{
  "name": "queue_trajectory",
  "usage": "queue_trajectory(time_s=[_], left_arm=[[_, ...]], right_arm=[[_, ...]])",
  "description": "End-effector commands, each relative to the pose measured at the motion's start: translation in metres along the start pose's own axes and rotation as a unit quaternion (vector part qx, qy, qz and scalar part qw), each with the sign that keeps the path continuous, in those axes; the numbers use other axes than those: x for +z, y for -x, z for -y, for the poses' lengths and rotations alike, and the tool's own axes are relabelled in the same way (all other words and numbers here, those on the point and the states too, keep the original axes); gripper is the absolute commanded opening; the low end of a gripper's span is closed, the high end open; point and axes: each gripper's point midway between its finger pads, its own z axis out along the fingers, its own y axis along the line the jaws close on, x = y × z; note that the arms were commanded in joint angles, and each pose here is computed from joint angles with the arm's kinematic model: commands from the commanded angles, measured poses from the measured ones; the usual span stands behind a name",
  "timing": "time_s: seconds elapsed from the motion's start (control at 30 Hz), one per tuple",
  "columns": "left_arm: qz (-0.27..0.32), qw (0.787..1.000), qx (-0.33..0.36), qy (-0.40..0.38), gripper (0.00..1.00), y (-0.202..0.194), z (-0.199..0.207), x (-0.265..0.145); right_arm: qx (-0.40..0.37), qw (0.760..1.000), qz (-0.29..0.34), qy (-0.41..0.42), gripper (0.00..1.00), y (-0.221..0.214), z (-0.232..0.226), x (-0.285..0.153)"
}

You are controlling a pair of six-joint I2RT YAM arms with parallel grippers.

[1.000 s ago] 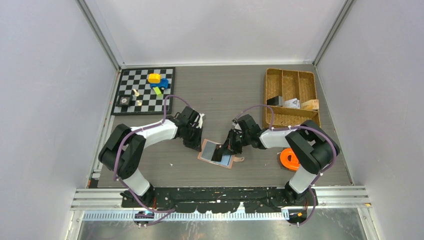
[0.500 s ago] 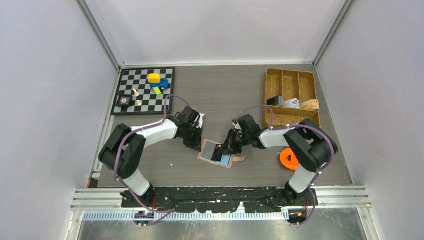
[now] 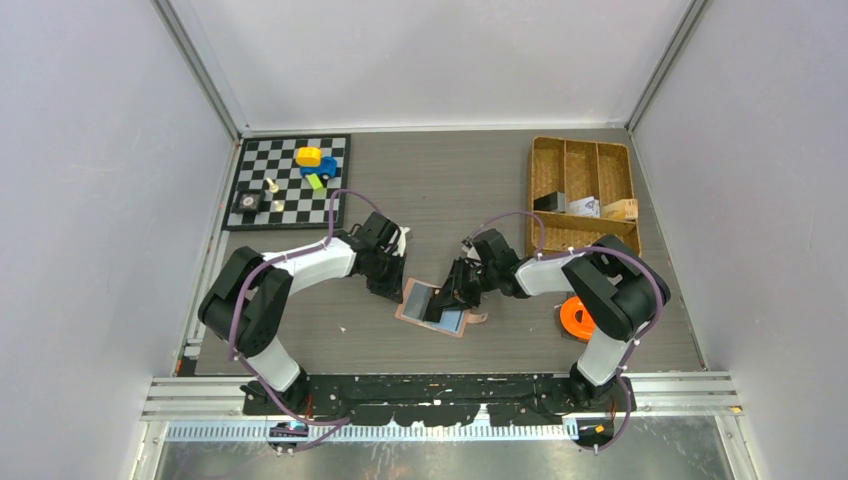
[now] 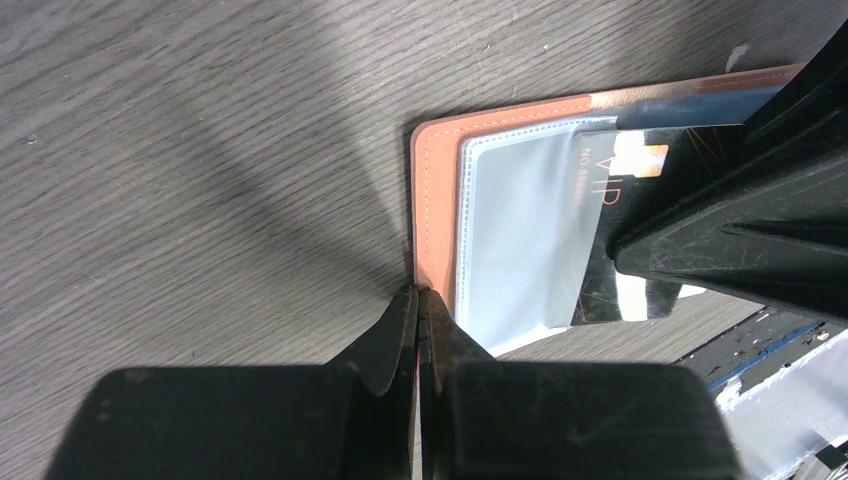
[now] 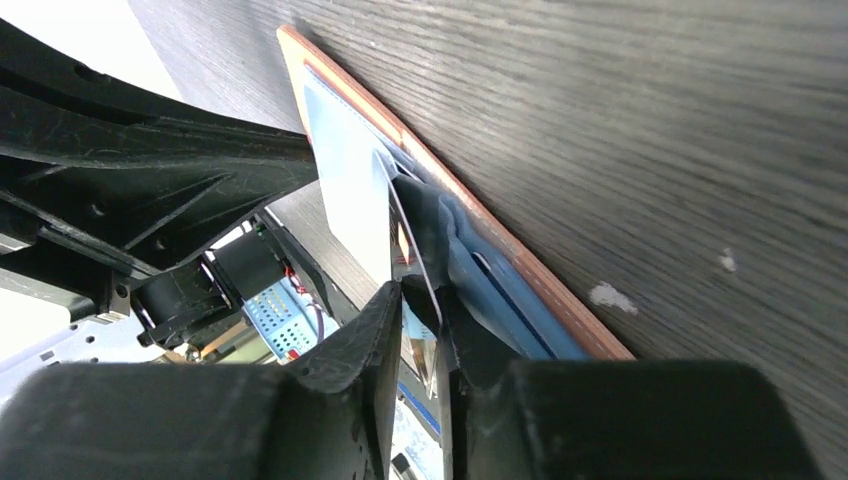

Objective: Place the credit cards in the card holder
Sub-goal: Insert the credit card into the card holder.

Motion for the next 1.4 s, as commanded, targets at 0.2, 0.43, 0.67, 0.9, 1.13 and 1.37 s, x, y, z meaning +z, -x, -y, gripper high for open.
queue_trajectory(time_s=[0.2,0.43,0.67,0.9,1.13,1.37], left_arm=[[0.002,1.000,0.003,0.003,0.00,0.003,0.000,-0.001],[0.003,1.000,0.002,-0.005,0.00,0.003,0.003,0.000],[0.009,0.999,0.004,-0.040,0.00,0.005,0.016,-0.002],[0.028,0.993,-0.012,-0.117,0.08,0.013,0.049,-0.015],[0.028,0.987,-0.024,-0.159,0.12,0.009,0.080,-0.007],[0.024,0.985,-0.041,-0.164,0.13,0.007,0.084,0.004]], right_arm=[[0.006,0.988,0.032,-0.148,0.54,0.000,0.046,-0.018],[-0.013,0.982,0.049,-0.181,0.61,0.003,0.039,-0.035],[-0.051,0.972,0.075,-0.216,0.65,0.010,0.025,-0.058],[-0.081,0.957,0.091,-0.263,0.70,0.014,0.021,-0.079],[-0.091,0.947,0.102,-0.292,0.71,0.016,0.021,-0.094],[-0.075,0.952,0.094,-0.281,0.70,0.011,0.025,-0.086]])
